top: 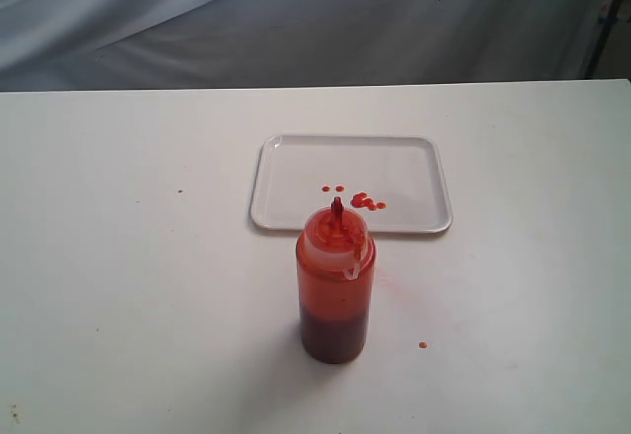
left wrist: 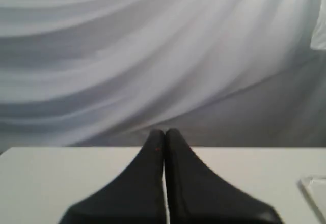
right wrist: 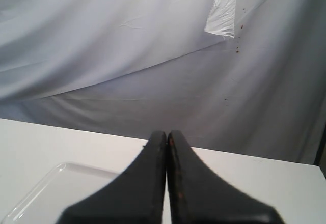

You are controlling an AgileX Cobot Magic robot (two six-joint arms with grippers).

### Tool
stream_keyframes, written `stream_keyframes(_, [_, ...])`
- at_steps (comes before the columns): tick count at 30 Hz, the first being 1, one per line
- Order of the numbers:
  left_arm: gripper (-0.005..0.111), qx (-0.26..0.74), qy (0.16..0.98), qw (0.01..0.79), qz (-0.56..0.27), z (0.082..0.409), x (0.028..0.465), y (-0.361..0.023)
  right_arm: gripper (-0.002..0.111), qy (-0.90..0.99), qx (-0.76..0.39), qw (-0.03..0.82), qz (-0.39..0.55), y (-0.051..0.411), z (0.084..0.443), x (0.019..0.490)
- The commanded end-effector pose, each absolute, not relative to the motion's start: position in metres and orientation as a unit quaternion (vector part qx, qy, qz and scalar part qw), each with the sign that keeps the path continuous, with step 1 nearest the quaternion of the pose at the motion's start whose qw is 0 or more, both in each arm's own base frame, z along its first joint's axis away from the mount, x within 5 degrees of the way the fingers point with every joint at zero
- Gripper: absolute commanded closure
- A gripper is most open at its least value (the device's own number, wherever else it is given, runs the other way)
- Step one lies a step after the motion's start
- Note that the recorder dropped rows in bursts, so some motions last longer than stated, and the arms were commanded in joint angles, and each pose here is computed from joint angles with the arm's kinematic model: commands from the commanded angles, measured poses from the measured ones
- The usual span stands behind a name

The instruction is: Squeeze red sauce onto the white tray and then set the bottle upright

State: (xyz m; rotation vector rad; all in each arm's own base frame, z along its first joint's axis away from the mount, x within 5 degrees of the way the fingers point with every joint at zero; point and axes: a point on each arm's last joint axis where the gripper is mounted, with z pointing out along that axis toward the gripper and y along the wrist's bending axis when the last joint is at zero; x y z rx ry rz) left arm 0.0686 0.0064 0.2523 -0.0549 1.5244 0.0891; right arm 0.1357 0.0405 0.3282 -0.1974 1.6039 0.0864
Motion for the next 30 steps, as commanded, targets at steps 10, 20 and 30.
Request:
stream_keyframes(10, [0.107, -0.034, 0.777, 0.627, 0.054, 0.203, 0.05, 0.008, 0.108, 0.718, -0.082, 0.691, 0.032, 0.038, 0.327, 0.136])
stream_keyframes(20, [0.107, -0.037, 0.79, 0.61, 0.047, 0.182, 0.053, 0.008, 0.108, 0.718, -0.082, 0.691, 0.032, 0.038, 0.327, 0.136])
stream_keyframes(30, [0.107, -0.039, 0.789, 0.612, 0.044, 0.183, 0.053, 0.008, 0.108, 0.718, -0.082, 0.691, 0.032, 0.038, 0.327, 0.136])
